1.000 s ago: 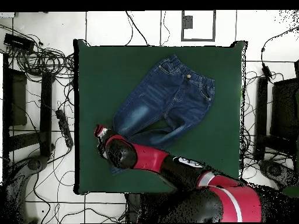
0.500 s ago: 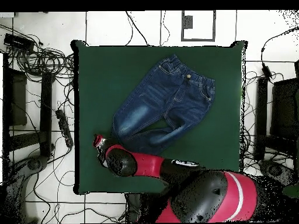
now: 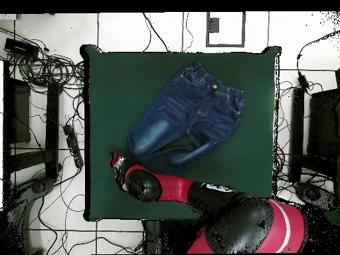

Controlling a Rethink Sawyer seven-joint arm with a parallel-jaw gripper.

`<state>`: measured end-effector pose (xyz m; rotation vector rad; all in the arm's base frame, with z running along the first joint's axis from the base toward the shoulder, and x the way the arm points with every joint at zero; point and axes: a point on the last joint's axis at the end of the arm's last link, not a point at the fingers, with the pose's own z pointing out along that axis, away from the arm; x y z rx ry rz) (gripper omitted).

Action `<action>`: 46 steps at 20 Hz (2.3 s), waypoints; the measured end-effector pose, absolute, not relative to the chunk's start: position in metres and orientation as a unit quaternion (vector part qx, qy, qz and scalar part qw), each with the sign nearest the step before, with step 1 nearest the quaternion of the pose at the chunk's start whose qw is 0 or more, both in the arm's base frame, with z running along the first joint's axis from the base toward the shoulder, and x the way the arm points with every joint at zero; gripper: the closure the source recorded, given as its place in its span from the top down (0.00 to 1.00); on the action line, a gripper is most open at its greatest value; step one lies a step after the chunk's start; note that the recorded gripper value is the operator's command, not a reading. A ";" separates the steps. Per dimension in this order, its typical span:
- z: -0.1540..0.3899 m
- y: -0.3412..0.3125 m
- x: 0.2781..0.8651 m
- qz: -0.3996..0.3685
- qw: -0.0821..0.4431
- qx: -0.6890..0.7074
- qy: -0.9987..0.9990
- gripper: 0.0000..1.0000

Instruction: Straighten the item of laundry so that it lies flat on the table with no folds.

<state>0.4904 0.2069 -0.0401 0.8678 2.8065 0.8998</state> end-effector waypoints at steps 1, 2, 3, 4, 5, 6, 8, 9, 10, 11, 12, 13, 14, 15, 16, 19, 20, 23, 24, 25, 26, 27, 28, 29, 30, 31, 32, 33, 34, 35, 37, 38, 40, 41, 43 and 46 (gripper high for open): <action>-0.038 0.204 0.491 0.292 0.035 0.282 0.913 1.00; -0.035 0.201 0.493 0.290 0.036 0.281 0.914 1.00; -0.028 0.192 0.496 0.287 0.038 0.280 0.915 1.00; -0.024 0.187 0.498 0.285 0.039 0.279 0.916 1.00; -0.022 0.185 0.499 0.284 0.040 0.279 0.916 1.00; -0.016 0.178 0.502 0.281 0.042 0.277 0.918 1.00; -0.010 0.173 0.504 0.278 0.044 0.274 0.920 1.00; -0.007 0.170 0.505 0.276 0.045 0.273 0.920 1.00; -0.004 0.168 0.506 0.275 0.046 0.271 0.921 1.00; -0.003 0.166 0.507 0.274 0.047 0.271 0.922 1.00; -0.001 0.164 0.508 0.273 0.048 0.271 0.922 1.00; 0.000 0.163 0.509 0.272 0.049 0.270 0.922 1.00; 0.000 0.161 0.509 0.272 0.050 0.271 0.922 1.00; 0.000 0.161 0.509 0.272 0.049 0.272 0.922 1.00; -0.001 0.161 0.508 0.272 0.048 0.272 0.922 1.00; -0.005 0.162 0.504 0.272 0.042 0.275 0.921 1.00; -0.006 0.162 0.503 0.272 0.041 0.275 0.921 1.00; -0.016 0.167 0.493 0.275 0.026 0.276 0.920 1.00; -0.018 0.168 0.491 0.276 0.024 0.276 0.920 1.00; -0.023 0.172 0.485 0.278 0.016 0.276 0.920 1.00; -0.025 0.173 0.483 0.279 0.013 0.275 0.920 1.00; -0.027 0.174 0.480 0.279 0.010 0.275 0.920 1.00; -0.028 0.176 0.478 0.280 0.007 0.275 0.920 1.00; -0.030 0.177 0.476 0.281 0.005 0.274 0.920 1.00; -0.031 0.178 0.474 0.282 0.002 0.274 0.920 1.00; -0.033 0.179 0.471 0.283 -0.001 0.273 0.919 1.00; -0.033 0.180 0.470 0.283 -0.001 0.273 0.920 1.00; -0.034 0.180 0.469 0.284 -0.002 0.272 0.920 1.00; -0.035 0.181 0.468 0.284 -0.003 0.271 0.920 1.00; -0.035 0.182 0.466 0.285 -0.005 0.270 0.920 1.00; -0.036 0.183 0.465 0.286 -0.006 0.269 0.920 1.00; -0.036 0.182 0.465 0.286 -0.006 0.269 0.920 1.00; -0.035 0.182 0.465 0.285 -0.005 0.269 0.920 1.00; -0.033 0.179 0.468 0.284 -0.001 0.269 0.920 1.00; -0.028 0.173 0.472 0.281 0.006 0.268 0.922 1.00; -0.020 0.163 0.480 0.276 0.017 0.265 0.924 1.00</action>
